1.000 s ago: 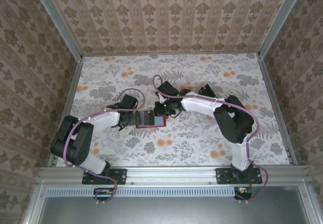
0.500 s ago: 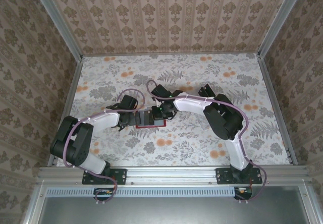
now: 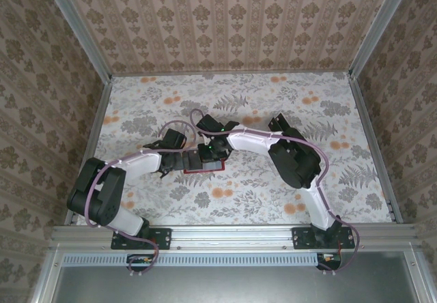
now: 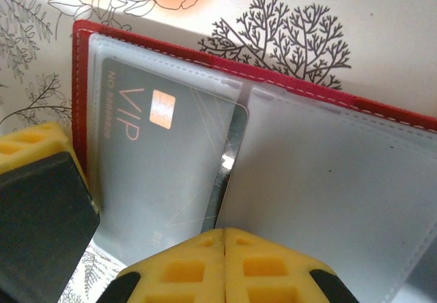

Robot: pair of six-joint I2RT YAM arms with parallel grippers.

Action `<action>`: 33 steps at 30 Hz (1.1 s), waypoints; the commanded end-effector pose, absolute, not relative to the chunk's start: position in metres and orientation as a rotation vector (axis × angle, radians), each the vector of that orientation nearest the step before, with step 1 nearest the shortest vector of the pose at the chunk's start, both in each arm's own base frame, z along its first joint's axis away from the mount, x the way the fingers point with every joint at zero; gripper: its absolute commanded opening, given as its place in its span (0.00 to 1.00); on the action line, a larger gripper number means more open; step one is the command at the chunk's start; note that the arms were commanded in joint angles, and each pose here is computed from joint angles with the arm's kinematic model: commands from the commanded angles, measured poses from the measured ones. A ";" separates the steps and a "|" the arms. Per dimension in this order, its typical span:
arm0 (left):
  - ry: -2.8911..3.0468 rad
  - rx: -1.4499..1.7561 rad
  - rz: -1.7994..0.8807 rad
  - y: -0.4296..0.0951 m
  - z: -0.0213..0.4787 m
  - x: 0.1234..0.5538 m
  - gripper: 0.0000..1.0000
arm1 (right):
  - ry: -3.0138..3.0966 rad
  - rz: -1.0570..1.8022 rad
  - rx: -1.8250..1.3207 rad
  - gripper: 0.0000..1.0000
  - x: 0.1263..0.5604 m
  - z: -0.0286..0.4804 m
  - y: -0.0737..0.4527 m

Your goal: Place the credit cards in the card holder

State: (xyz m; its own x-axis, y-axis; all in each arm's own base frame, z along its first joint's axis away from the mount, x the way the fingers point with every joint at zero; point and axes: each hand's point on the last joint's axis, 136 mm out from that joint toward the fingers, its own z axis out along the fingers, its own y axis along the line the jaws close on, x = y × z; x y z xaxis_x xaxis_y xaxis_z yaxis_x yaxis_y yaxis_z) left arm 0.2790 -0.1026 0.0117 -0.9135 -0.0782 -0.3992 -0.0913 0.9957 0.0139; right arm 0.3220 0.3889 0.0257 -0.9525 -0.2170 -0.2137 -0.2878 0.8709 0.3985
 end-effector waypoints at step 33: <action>2.799 -0.069 -0.019 -0.114 -0.014 0.265 1.00 | 2.800 0.700 -0.351 0.12 0.335 0.060 0.368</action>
State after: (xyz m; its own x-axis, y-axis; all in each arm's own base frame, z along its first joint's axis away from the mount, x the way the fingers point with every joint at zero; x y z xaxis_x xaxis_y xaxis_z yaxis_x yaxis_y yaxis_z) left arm 0.2788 -0.1031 0.0114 -0.9122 -0.0730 -0.4033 -0.0879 0.9959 0.0187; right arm 0.3318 0.3634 0.0573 -0.9487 -0.1572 -0.2743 -0.2698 0.8550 0.4429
